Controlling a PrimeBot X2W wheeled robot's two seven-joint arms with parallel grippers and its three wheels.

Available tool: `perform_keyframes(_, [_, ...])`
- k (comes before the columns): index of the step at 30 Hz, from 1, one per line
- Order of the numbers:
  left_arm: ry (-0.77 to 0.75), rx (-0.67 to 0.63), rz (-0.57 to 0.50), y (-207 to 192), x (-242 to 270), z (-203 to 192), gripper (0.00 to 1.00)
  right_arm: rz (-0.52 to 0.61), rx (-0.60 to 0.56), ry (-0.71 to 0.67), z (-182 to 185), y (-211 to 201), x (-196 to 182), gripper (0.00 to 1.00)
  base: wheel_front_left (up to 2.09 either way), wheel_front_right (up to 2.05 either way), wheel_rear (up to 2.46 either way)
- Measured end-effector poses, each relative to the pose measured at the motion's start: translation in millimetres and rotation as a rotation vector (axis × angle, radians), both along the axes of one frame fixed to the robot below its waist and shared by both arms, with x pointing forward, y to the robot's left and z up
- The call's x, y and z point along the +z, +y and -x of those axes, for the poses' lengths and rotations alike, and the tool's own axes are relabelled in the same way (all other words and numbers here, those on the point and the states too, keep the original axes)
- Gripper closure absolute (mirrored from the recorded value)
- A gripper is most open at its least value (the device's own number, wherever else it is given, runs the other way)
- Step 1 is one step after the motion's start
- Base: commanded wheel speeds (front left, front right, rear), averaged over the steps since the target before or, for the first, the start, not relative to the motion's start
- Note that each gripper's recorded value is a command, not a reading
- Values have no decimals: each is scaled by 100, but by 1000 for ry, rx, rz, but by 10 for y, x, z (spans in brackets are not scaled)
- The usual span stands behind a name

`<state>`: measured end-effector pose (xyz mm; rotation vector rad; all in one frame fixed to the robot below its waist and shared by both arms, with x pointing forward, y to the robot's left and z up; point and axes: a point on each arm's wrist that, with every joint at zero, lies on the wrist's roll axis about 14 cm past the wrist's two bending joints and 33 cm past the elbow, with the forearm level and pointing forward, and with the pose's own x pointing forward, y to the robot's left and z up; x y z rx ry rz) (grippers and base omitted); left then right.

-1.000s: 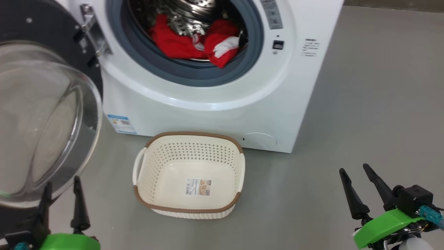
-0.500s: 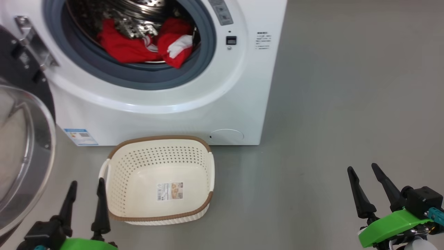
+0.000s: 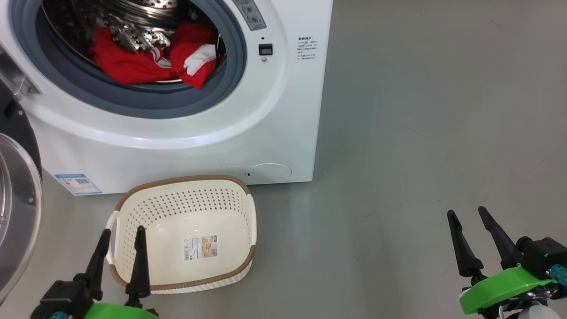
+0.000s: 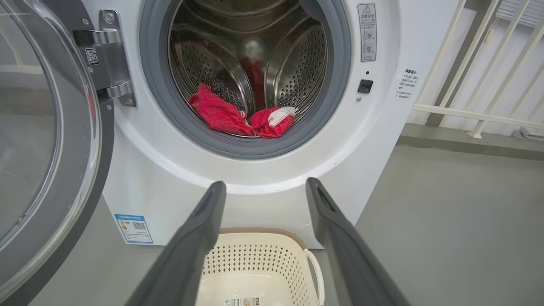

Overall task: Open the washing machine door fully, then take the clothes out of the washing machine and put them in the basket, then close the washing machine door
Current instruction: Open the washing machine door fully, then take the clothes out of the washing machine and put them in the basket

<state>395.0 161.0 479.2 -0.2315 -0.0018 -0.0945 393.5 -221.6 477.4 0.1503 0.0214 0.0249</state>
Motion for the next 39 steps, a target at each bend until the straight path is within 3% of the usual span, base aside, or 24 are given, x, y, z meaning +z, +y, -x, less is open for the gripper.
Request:
perform_keyframes(22, [-17, 5, 10, 44, 62, 60, 0, -4, 28, -6, -45, 99, 13, 0, 1, -3, 2])
perform_keyframes(39, [8, -2, 6, 31, -30, 7, 0, -8, 31, 22, -64, 122, -92, 0, 88, -121, 33])
